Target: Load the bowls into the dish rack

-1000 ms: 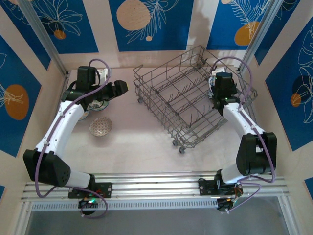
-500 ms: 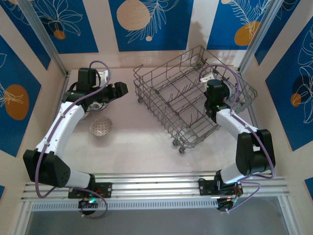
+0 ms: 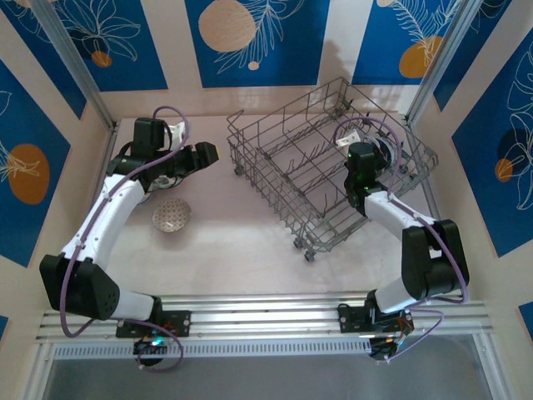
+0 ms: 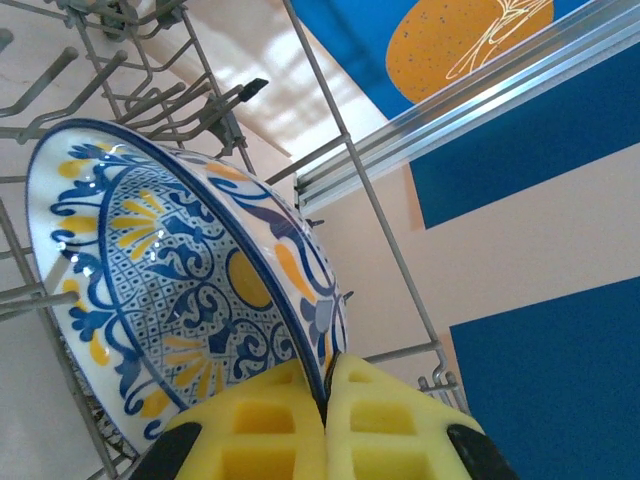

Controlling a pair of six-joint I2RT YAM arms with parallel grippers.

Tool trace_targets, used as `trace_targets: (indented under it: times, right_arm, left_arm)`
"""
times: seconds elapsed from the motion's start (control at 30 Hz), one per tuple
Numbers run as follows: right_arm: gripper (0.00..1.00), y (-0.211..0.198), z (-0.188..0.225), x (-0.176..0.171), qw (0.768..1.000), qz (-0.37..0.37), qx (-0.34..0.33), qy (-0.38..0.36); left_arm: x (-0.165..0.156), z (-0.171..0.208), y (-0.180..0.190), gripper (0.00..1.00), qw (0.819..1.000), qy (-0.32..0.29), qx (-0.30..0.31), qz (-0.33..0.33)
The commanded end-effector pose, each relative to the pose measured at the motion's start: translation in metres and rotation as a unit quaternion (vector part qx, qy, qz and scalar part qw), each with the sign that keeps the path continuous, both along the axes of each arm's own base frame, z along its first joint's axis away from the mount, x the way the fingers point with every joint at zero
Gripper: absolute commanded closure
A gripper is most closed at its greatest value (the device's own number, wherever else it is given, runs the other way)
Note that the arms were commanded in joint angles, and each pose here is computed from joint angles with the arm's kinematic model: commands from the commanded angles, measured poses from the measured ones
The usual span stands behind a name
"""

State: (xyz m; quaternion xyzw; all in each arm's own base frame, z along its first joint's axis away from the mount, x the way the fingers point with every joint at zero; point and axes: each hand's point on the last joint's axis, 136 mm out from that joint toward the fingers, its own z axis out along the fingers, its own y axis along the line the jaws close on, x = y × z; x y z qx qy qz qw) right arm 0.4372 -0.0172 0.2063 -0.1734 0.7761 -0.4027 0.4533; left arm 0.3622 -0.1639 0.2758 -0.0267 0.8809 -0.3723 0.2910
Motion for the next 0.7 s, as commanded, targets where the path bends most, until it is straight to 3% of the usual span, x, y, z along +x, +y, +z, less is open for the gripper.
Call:
trace_targets:
  times: [0.0,0.67]
  right_arm:
    - [1.0,0.002,0.011,-0.008,0.999,-0.008,-0.005,-0.032]
    - [0.99,0.016,-0.025,-0.001,1.0,-0.014,-0.007,0.018]
  left_arm:
    - [-0.004,0.007,0.002,0.27,1.0,-0.013,-0.004,-0.002]
    - [-0.002,0.008,0.001,0.26,1.0,-0.01,-0.012,-0.002]
